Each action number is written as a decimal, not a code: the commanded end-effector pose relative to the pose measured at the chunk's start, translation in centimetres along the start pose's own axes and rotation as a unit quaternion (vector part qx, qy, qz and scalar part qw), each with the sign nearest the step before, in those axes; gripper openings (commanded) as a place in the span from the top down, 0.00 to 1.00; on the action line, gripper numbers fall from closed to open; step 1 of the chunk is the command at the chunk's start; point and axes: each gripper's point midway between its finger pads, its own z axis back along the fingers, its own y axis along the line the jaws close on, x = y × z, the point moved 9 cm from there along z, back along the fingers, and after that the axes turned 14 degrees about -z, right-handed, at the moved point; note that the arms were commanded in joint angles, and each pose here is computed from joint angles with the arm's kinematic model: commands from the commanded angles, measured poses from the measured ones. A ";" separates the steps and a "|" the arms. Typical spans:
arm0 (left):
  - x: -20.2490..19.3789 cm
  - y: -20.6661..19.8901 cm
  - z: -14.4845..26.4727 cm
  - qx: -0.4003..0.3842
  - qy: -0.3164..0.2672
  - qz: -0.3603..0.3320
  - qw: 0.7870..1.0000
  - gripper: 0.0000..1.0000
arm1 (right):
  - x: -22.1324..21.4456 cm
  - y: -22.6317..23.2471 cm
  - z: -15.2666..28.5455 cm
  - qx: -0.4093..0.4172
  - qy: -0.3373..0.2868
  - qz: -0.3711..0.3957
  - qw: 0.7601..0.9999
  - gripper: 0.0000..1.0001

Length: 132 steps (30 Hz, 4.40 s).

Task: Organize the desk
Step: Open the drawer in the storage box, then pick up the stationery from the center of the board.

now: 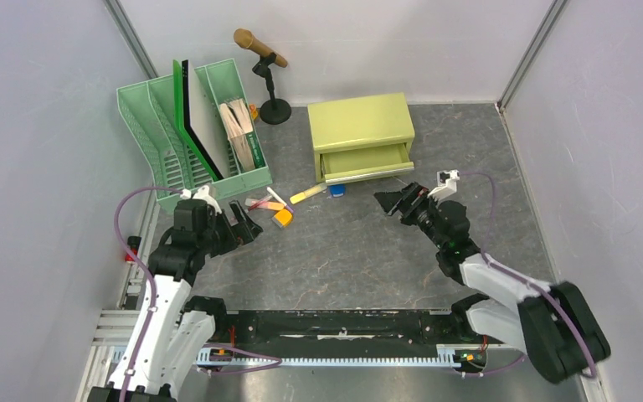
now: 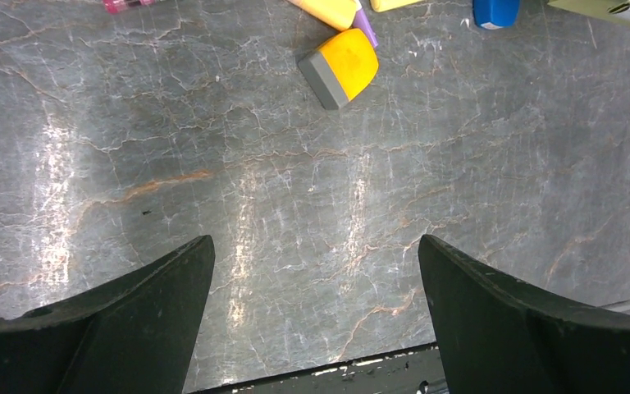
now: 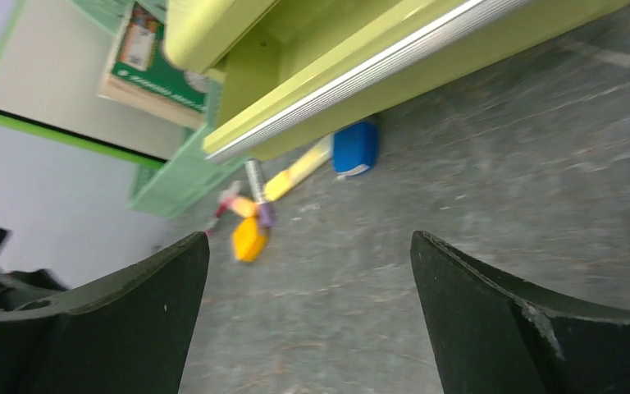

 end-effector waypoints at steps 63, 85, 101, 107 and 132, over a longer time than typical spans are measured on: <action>1.8 -7.1 -16.9 0.119 0.134 -0.344 0.922 0.00 | 4.3 -6.9 5.7 -0.233 0.013 0.148 0.961 0.02; -0.1 -7.3 -18.4 0.029 0.193 -0.379 0.905 0.14 | 4.3 -6.7 5.4 -0.219 0.020 0.142 0.965 0.02; 1.0 -7.6 -17.4 0.028 0.208 -0.347 0.914 0.28 | 4.0 -6.9 5.4 -0.209 0.026 0.131 0.969 0.02; 1.5 -7.2 -17.4 0.029 0.198 -0.348 0.916 0.49 | 4.0 -7.0 5.3 -0.211 0.031 0.135 0.968 0.02; 7.5 -11.8 -3.1 -0.191 -0.119 -0.278 0.934 0.76 | 3.5 -7.3 5.3 -0.193 0.040 0.135 0.971 0.02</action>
